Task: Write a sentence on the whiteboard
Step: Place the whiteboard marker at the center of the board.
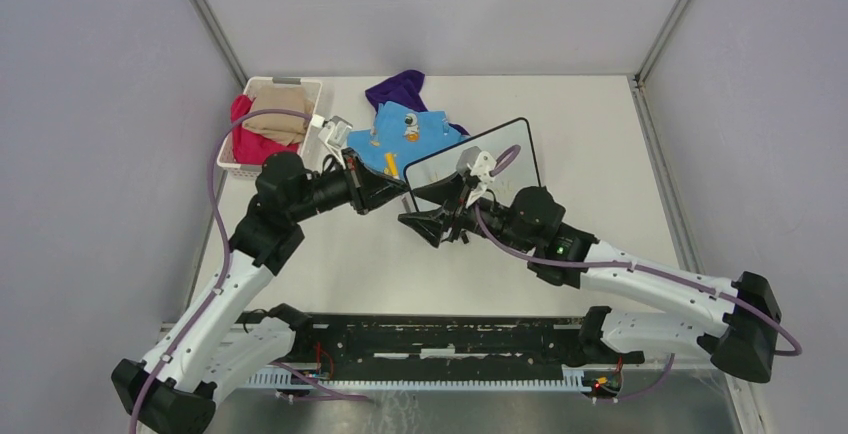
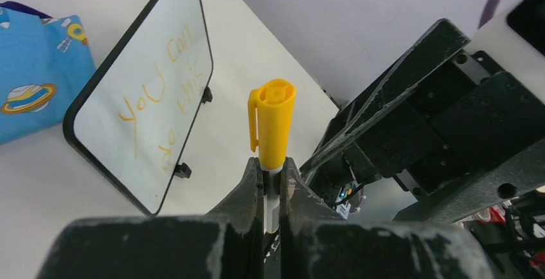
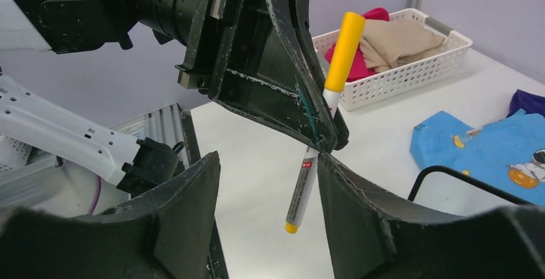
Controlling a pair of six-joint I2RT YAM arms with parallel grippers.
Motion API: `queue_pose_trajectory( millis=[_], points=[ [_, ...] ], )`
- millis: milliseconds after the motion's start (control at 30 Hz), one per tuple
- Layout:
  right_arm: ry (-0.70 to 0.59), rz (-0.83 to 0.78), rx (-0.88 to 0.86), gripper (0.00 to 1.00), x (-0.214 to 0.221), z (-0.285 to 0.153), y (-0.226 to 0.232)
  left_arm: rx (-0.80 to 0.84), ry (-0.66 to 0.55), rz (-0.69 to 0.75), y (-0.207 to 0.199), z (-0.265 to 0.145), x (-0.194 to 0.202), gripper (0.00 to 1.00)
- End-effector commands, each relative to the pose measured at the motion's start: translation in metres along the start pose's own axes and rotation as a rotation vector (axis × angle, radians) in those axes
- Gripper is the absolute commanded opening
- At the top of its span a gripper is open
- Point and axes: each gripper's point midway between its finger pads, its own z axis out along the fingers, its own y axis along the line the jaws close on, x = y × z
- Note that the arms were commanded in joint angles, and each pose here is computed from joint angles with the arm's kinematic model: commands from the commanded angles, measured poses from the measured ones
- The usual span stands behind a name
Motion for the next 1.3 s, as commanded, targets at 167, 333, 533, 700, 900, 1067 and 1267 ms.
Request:
queue_pose_trajectory(
  millis=[167, 333, 533, 700, 900, 1067, 1267],
  points=[
    [-0.02, 0.033, -0.025, 0.57, -0.017, 0.015, 0.006, 0.182, -0.073, 0.036, -0.046, -0.005, -0.025, 0.02],
    [0.001, 0.034, -0.012, 0.52, -0.013, 0.02, 0.003, 0.221, -0.073, 0.041, -0.056, -0.007, -0.025, 0.02],
    [0.017, 0.022, 0.024, 0.49, -0.011, 0.02, -0.003, 0.233, -0.072, 0.046, -0.059, -0.01, -0.024, 0.02],
    [0.04, 0.015, 0.03, 0.15, -0.006, 0.021, -0.005, 0.254, -0.064, 0.052, -0.063, -0.008, -0.023, 0.02],
    [0.039, -0.093, 0.182, 0.01, -0.024, -0.001, -0.034, 0.098, -0.085, 0.066, -0.04, -0.008, -0.028, 0.57],
    [0.11, -0.18, 0.552, 0.0, -0.029, -0.053, -0.106, -0.225, -0.223, 0.087, 0.004, -0.028, -0.055, 0.77],
    [0.198, -0.192, 1.041, 0.0, -0.03, -0.147, -0.205, -0.604, -0.322, 0.139, 0.064, -0.064, -0.067, 0.77]
  ],
)
